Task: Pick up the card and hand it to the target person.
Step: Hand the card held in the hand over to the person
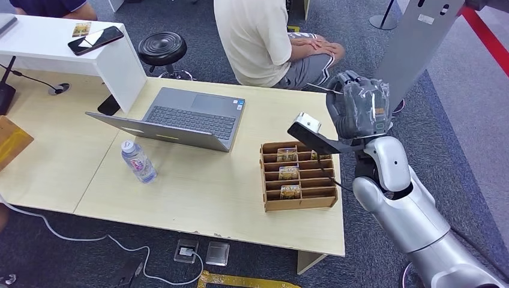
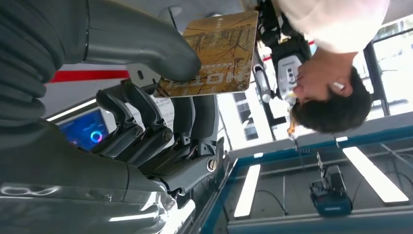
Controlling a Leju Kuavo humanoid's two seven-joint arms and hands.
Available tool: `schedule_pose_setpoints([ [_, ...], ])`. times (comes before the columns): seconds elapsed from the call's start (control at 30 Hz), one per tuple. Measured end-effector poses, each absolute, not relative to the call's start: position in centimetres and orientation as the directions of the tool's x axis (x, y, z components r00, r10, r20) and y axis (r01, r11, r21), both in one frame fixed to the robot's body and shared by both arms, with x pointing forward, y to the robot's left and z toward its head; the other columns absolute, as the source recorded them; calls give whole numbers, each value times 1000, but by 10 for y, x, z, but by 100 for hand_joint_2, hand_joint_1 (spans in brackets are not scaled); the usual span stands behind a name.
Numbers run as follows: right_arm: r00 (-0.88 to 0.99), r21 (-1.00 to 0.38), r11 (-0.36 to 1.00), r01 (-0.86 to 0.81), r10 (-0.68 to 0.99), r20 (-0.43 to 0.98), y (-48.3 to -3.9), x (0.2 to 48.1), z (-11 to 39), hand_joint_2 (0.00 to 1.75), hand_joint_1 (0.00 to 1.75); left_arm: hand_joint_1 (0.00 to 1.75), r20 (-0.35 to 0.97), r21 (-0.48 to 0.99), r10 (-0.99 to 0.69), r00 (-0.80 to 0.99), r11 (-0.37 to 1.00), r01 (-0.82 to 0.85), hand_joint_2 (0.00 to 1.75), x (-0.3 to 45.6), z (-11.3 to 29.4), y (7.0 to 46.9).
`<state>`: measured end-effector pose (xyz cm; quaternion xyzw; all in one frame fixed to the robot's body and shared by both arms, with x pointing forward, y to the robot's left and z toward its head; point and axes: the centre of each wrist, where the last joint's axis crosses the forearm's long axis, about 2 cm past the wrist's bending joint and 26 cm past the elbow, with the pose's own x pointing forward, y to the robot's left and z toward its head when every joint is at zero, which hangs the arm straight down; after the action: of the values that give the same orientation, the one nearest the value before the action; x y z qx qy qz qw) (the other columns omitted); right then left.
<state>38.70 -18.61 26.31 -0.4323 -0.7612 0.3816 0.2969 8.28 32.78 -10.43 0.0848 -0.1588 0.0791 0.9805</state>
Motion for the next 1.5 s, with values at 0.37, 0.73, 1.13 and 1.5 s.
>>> schedule_pose_setpoints([
  [0.37, -397, -848, 286, 446, 913, 100, -188, 395, 246, 175, 161, 0, 322, 140, 116, 939, 976, -169, 0, 85, -104, 326],
  [0.73, -385, -862, 289, 416, 915, 120, -185, 399, 238, 175, 161, 0, 321, 139, 119, 939, 976, -171, 0, 84, -104, 326],
  [1.13, -374, -869, 295, 397, 917, 140, -185, 400, 234, 175, 80, 0, 320, 139, 117, 940, 976, -168, 0, 84, -104, 325],
  [1.5, -352, -870, 305, 387, 921, 167, -186, 400, 234, 175, 0, 0, 326, 139, 115, 938, 976, -168, 0, 82, -105, 325],
])
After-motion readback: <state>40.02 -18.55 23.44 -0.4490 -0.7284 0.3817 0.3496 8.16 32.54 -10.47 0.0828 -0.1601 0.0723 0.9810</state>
